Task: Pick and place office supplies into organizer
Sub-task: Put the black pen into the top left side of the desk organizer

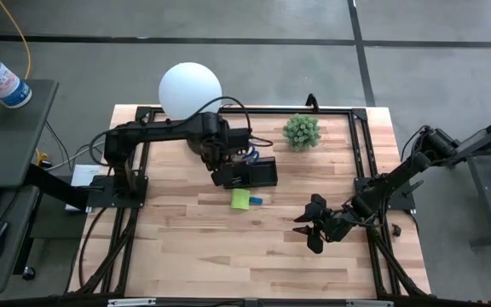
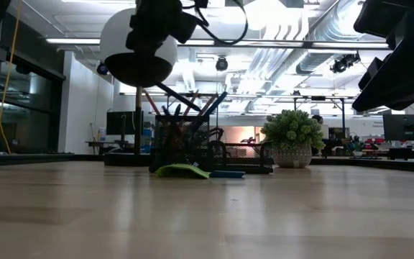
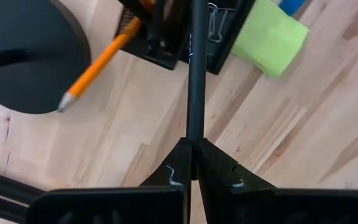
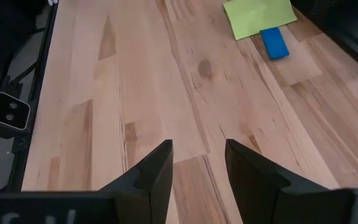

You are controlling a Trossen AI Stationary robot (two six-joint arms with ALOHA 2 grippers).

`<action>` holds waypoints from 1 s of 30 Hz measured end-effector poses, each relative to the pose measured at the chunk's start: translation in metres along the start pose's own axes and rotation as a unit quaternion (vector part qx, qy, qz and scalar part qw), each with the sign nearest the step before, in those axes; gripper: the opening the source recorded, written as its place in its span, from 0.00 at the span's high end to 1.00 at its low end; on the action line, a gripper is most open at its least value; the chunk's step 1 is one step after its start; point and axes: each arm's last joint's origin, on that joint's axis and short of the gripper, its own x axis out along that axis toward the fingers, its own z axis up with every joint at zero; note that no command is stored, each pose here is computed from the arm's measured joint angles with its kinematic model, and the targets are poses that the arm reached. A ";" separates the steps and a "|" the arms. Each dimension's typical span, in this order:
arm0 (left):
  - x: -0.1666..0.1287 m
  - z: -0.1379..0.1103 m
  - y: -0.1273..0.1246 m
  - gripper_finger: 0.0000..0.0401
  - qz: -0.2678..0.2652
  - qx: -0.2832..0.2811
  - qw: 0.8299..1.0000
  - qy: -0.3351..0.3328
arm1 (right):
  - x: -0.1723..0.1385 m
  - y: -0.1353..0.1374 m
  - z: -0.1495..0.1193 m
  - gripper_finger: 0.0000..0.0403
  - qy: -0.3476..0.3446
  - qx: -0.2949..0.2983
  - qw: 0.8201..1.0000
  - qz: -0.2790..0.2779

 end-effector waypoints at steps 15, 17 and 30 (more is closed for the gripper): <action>-0.001 0.002 0.007 1.00 -0.020 0.006 1.000 0.005 | 0.000 0.000 0.000 0.66 -0.001 0.001 1.000 0.002; -0.001 0.001 0.005 1.00 -0.027 0.005 1.000 0.007 | 0.000 0.000 0.000 0.66 -0.001 0.001 1.000 0.001; -0.019 -0.010 0.015 1.00 -0.045 -0.037 0.998 -0.016 | 0.000 0.000 0.000 0.66 -0.004 0.000 1.000 -0.002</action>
